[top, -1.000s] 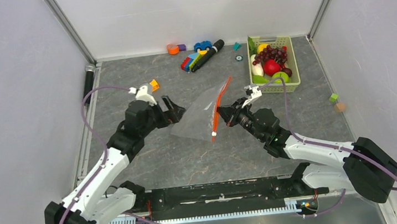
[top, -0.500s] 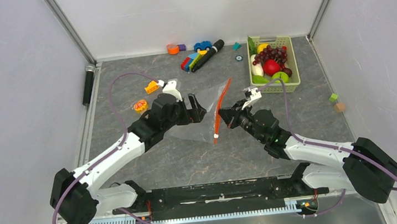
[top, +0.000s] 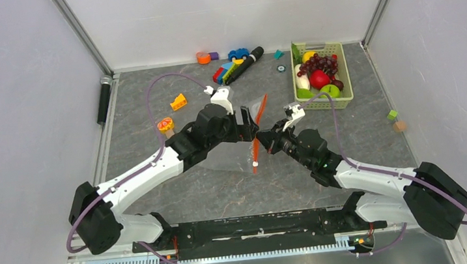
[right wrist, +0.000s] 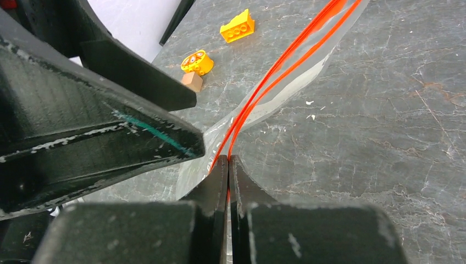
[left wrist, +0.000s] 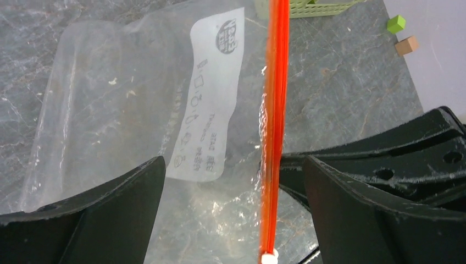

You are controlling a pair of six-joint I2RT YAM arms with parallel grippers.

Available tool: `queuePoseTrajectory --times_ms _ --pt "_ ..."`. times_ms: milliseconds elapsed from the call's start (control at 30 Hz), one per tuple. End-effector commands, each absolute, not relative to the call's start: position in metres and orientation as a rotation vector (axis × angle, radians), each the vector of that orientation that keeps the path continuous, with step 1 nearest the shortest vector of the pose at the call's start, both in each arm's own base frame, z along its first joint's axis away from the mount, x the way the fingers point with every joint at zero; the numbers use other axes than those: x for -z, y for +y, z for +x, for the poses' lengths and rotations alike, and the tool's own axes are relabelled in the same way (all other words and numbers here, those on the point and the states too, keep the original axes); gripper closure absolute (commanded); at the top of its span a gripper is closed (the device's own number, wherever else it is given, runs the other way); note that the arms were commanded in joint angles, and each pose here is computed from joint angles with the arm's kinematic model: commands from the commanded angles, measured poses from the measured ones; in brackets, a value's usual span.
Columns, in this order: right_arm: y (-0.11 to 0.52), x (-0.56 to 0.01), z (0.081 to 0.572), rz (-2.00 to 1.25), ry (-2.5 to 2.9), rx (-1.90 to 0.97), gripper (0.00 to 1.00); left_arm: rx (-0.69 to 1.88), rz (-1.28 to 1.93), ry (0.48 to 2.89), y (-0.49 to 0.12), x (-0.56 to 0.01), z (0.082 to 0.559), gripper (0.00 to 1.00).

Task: Place the food in the zip-top bag and seal the zipper
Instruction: Open the zipper of the food storage bag at the center of the board.

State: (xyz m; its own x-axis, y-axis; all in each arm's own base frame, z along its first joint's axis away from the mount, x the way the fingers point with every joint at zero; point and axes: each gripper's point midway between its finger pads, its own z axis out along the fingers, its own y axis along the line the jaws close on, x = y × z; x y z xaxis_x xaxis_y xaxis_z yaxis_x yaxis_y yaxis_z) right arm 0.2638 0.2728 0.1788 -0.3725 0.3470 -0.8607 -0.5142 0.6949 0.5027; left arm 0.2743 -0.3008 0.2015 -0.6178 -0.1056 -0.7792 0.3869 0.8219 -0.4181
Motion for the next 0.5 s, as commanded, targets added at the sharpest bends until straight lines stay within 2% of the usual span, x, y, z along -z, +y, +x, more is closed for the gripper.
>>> queuePoseTrajectory --times_ms 0,200,467 --pt "0.272 -0.191 0.261 -0.166 1.691 -0.912 1.00 0.596 0.253 2.061 -0.308 -0.222 0.289 0.00" --pt "0.268 -0.194 0.260 -0.184 1.683 -0.887 1.00 0.389 0.276 2.080 -0.306 -0.214 0.297 0.00" --pt "0.261 -0.192 0.260 -0.171 1.688 -0.852 1.00 0.312 0.273 2.142 -0.305 -0.195 0.295 0.00"
